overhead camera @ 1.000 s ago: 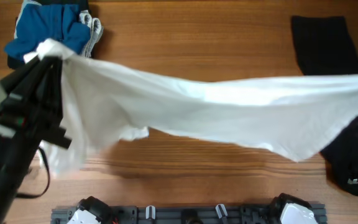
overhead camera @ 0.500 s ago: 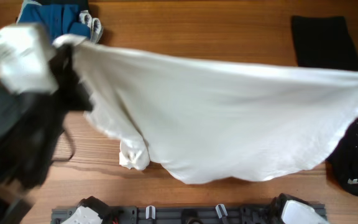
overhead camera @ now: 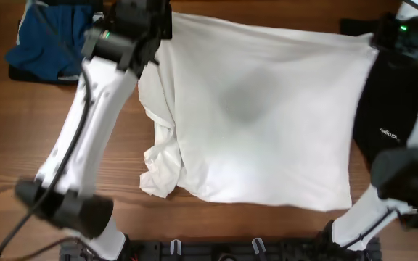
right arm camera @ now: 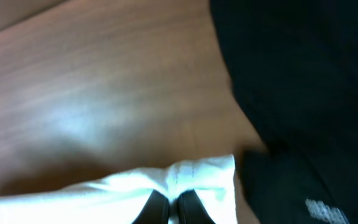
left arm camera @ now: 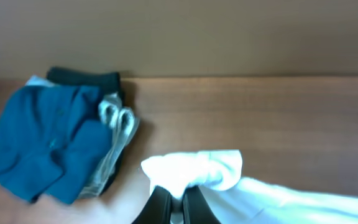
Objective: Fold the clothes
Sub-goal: 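Release the shirt and pull both grippers back to the table edges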
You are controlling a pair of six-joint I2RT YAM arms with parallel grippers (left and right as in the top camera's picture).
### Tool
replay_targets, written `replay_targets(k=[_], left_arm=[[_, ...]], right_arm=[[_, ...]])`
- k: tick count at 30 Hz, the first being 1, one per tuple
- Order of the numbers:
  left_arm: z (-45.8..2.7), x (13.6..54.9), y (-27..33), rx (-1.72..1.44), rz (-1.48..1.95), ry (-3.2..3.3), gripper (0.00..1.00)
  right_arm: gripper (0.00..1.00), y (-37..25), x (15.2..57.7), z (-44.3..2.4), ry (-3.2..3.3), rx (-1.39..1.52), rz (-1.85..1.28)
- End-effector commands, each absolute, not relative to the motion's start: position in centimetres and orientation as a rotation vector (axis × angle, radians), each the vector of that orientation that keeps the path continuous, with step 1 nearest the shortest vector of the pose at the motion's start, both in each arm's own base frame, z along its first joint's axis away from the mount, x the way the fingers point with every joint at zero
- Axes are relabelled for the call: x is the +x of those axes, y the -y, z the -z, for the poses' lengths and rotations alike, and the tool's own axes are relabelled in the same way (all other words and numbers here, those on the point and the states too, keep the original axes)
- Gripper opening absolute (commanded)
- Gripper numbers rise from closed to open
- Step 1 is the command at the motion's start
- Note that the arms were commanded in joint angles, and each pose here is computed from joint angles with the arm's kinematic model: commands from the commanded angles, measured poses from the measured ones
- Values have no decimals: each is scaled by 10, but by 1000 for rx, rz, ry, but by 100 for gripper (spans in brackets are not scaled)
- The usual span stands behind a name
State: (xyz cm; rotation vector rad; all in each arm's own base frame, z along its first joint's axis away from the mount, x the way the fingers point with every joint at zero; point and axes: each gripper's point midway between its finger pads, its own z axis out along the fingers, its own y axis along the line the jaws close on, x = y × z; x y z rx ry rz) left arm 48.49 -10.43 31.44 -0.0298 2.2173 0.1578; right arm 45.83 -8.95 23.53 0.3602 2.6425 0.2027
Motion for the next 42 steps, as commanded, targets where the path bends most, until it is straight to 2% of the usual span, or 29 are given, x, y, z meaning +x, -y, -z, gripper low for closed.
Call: replay_targets(k=[1, 7, 11, 16, 24, 27, 28, 30, 35, 39, 42], left_arm=[[-264, 535, 105, -47, -154, -2233, 4], [-183, 599, 123, -51, -129, -2205, 4], [-139, 624, 126, -64, -123, -2183, 5], [-124, 636, 128, -72, -113, -2154, 18], [-131, 647, 94, -137, -133, -2119, 19], [-130, 650, 68, -180, -159, -2121, 18], [-129, 649, 62, -189, -166, -2126, 18], [-127, 648, 57, -194, -173, -2135, 19], [-127, 640, 56, -187, -186, -2173, 23], [-161, 608, 52, -172, -210, -2251, 36], [-184, 562, 57, -124, -153, -2384, 42]], right_arm=[[4, 83, 502, -176, -2674, 333, -228], [4, 63, 570, -116, -2587, 257, -238], [4, 43, 597, -78, -2565, 218, -217], [4, 30, 611, -36, -2577, 228, -152], [8, 54, 633, -39, -2458, 367, -69], [22, 71, 635, -42, -2431, 428, -81], [38, 74, 635, -43, -2427, 429, -93], [98, 80, 634, -43, -2426, 436, -93], [100, 85, 627, -69, -2420, 447, -90], [100, 74, 604, -153, -2384, 421, -143], [100, 56, 557, -225, -2395, 394, -217]])
